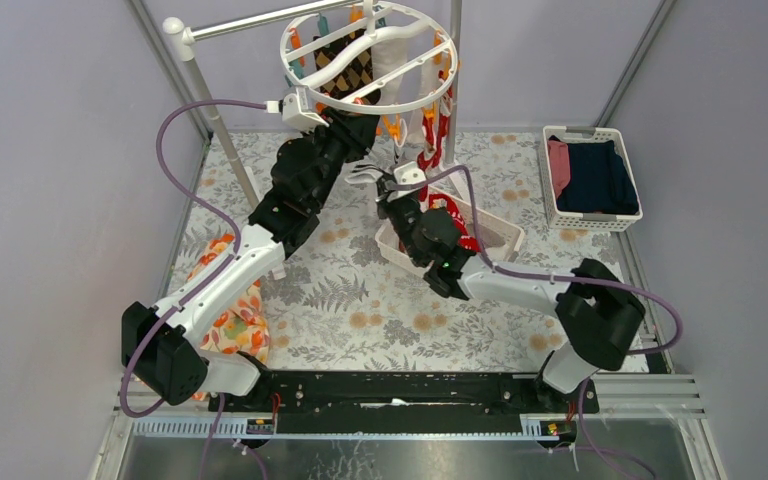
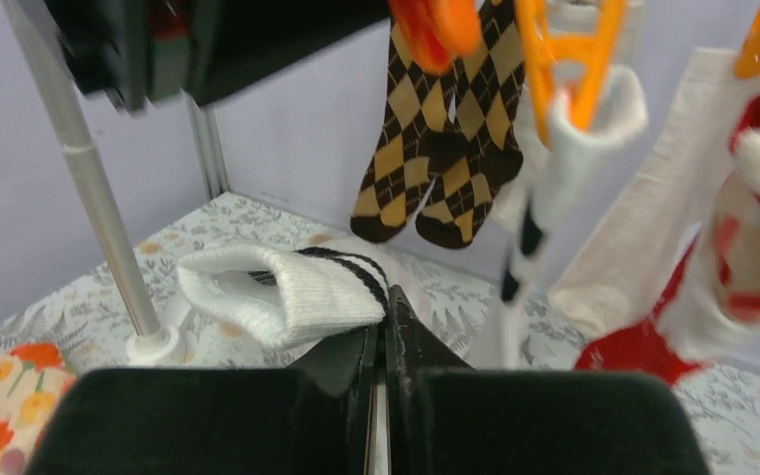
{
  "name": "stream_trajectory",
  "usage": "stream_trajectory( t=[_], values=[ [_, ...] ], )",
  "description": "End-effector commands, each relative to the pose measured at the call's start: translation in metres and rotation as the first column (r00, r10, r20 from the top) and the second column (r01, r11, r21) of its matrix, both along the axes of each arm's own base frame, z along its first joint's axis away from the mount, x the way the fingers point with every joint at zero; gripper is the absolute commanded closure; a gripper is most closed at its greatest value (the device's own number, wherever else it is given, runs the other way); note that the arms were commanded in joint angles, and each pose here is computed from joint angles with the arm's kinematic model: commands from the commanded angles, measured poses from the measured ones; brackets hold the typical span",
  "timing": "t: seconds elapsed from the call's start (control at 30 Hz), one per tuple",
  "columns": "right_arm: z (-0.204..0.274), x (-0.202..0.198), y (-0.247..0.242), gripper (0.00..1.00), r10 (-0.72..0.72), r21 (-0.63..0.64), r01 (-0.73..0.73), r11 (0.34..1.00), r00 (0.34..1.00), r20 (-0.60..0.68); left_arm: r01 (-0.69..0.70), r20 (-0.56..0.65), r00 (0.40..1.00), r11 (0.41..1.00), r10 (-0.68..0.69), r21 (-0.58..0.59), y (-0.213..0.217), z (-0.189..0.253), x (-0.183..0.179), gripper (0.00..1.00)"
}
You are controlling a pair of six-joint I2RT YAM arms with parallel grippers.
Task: Clip the socks to the hanger
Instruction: Clamp the sock onto the hanger.
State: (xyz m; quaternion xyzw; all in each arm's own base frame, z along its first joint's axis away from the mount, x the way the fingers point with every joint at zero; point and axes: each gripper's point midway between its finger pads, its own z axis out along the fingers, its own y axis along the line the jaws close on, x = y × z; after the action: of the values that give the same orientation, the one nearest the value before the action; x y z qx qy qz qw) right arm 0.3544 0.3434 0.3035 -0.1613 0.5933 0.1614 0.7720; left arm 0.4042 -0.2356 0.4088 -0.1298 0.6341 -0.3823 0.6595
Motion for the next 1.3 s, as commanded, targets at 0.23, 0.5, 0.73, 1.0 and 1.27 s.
stream_trajectory(
  t=[0.23, 0.5, 0.73, 1.0, 1.27],
  values=[
    [0.064, 0.024, 0.002, 1.00, -0.189, 0.197, 0.168, 0.966, 0.978, 0.091, 0.003, 0.011, 1.000, 1.000, -0.002, -0.011, 0.003, 0.008, 0.001, 0.92],
    [0.059, 0.049, -0.023, 1.00, -0.205, 0.269, 0.205, 0.941, 0.978, -0.031, 0.009, 0.021, 1.000, 1.000, -0.008, -0.019, 0.004, 0.012, -0.001, 0.92],
    [0.063, 0.060, -0.027, 1.00, -0.200, 0.299, 0.218, 0.929, 0.976, -0.090, 0.017, 0.023, 1.000, 0.999, -0.016, -0.028, 0.004, 0.014, -0.003, 0.92],
    [0.076, 0.063, -0.024, 1.00, -0.140, 0.384, 0.182, 0.905, 0.981, -0.135, 0.016, 0.023, 1.000, 1.000, -0.016, -0.027, 0.005, 0.014, -0.004, 0.92],
    [0.081, 0.059, -0.017, 1.00, -0.097, 0.378, 0.139, 0.915, 0.987, -0.129, 0.021, 0.021, 1.000, 0.999, -0.020, -0.031, 0.004, 0.012, -0.003, 0.92]
  ],
)
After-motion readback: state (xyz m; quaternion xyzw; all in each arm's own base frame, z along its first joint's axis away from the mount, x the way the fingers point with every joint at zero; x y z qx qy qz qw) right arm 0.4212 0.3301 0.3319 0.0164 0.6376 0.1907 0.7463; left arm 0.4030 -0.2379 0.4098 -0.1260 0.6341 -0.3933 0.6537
